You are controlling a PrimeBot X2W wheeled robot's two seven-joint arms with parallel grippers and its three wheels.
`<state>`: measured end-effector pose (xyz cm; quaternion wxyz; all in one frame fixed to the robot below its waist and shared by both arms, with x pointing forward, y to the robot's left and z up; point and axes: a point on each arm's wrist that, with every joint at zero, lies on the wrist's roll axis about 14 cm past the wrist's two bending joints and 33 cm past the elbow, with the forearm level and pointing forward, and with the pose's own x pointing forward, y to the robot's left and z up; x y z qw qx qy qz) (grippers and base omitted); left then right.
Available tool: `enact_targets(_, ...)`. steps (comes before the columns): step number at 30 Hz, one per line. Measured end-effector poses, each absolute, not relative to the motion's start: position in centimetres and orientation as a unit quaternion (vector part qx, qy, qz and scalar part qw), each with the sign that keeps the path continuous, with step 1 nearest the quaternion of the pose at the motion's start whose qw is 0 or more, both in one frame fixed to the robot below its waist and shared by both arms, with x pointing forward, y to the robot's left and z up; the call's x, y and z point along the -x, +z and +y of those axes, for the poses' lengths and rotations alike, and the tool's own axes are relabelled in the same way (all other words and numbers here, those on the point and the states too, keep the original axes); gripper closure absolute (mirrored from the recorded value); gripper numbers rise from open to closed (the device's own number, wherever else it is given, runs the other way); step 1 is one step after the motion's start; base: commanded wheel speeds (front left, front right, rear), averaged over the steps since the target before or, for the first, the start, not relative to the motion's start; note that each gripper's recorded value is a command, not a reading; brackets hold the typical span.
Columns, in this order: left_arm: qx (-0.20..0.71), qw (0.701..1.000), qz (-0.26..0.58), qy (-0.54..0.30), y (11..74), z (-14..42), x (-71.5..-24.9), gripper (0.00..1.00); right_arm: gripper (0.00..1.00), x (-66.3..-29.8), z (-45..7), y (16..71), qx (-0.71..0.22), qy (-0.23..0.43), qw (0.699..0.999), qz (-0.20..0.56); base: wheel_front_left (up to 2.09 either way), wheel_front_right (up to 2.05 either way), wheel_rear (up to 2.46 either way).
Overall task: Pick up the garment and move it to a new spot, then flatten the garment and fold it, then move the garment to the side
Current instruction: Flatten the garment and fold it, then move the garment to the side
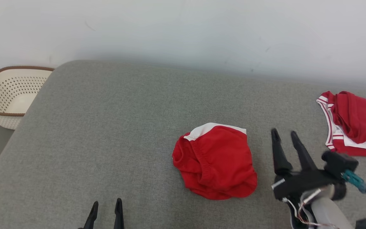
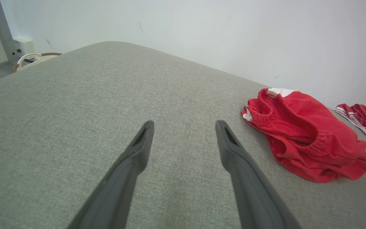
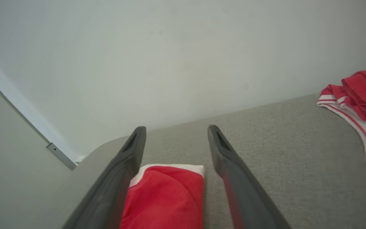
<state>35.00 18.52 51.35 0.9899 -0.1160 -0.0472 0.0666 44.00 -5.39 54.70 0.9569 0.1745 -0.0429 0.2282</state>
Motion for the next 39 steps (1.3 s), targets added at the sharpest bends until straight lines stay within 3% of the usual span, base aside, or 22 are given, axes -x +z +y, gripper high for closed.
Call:
enact_targets(9, 0.111, 0.990, -0.057, 0.069, 52.0, 18.7, -35.4, 0.00, 0.00, -42.6, -9.5, 53.2, -0.111, 0.171, 0.978, -0.041, 0.00, 0.00, 0.00)
enact_targets(24, 0.106, 0.990, -0.059, 0.069, 52.1, 18.8, -35.6, 0.00, 0.00, -42.2, -8.6, 53.4, -0.101, 0.170, 0.980, -0.031, 0.00, 0.00, 0.00)
enact_targets(32, 0.105, 0.990, -0.056, 0.078, 51.8, 19.3, -35.5, 0.00, 0.00, -44.3, -6.6, 51.8, -0.087, 0.190, 0.978, 0.014, 0.00, 0.00, 0.00)
enact_targets(39, 0.102, 0.989, -0.054, 0.088, 51.7, 19.9, -35.4, 0.00, 0.00, -46.4, -4.7, 47.7, -0.081, 0.203, 0.971, 0.100, 0.00, 0.00, 0.00)
